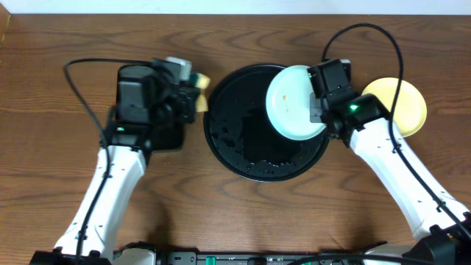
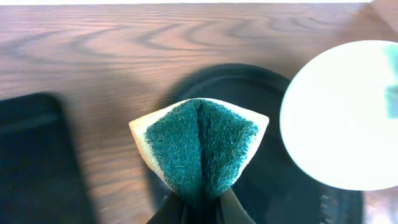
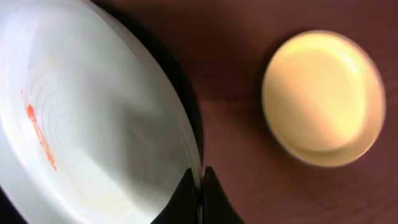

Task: Clean dirty plates on tray and stack at the side
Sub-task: 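Bring the sponge in the left gripper toward the pale green plate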

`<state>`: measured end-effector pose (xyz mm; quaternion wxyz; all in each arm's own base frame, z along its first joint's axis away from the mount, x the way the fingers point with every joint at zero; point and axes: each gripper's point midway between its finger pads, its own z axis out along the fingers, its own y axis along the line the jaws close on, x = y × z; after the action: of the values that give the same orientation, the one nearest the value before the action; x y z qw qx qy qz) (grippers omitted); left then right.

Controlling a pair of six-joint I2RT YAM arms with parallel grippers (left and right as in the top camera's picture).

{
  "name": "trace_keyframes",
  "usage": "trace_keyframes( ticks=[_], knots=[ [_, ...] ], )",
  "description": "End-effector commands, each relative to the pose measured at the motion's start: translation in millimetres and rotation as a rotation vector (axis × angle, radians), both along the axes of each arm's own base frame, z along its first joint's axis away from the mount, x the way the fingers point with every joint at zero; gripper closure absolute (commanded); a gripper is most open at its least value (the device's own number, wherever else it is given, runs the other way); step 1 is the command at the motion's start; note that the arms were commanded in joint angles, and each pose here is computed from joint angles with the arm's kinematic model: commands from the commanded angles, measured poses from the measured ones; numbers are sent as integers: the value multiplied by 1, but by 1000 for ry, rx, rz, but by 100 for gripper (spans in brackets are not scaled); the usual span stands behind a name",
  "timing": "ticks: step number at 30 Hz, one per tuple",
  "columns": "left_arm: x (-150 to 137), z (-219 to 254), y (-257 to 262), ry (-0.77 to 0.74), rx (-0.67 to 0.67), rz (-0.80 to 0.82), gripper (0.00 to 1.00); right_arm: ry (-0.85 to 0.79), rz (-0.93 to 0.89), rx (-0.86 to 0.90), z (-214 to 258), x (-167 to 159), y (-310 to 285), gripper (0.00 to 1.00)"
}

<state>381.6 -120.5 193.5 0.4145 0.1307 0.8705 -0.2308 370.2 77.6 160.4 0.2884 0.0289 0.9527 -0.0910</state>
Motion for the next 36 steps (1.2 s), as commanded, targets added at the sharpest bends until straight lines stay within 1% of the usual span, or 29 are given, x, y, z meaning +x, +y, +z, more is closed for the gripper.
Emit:
trace_keyframes(
  ticks=[1, 3, 5, 8, 12, 16, 18, 22, 28, 36],
  knots=[
    [-8, 4, -31, 14, -44, -56, 93, 111, -10, 181, -19, -13, 11, 99],
    [-12, 6, -46, 16, -63, -80, 93, 179, 2, 272, -32, -21, 15, 99],
    [-15, 9, -57, 14, -81, -97, 93, 216, -5, 309, -42, -24, 10, 99],
    [-22, 14, -78, 10, -110, -133, 93, 245, -45, 307, -58, -30, -4, 99],
    [-31, 21, -103, -19, -116, -190, 93, 274, -66, 300, -81, -40, -13, 99],
    [-32, 17, -115, -43, -62, -139, 93, 257, -65, 305, -102, -43, -14, 99],
    [-36, 15, -128, -50, -53, -160, 93, 258, -66, 304, -110, -46, -16, 99],
    [-47, -1, -151, -21, -41, -218, 92, 263, -67, 303, -118, -50, -16, 99],
    [-52, -42, -180, 41, -8, -278, 92, 248, -86, 315, -124, -49, -17, 99],
    [-63, -76, -202, 91, 23, -331, 92, 255, -86, 313, -125, -51, -17, 99]
  ],
)
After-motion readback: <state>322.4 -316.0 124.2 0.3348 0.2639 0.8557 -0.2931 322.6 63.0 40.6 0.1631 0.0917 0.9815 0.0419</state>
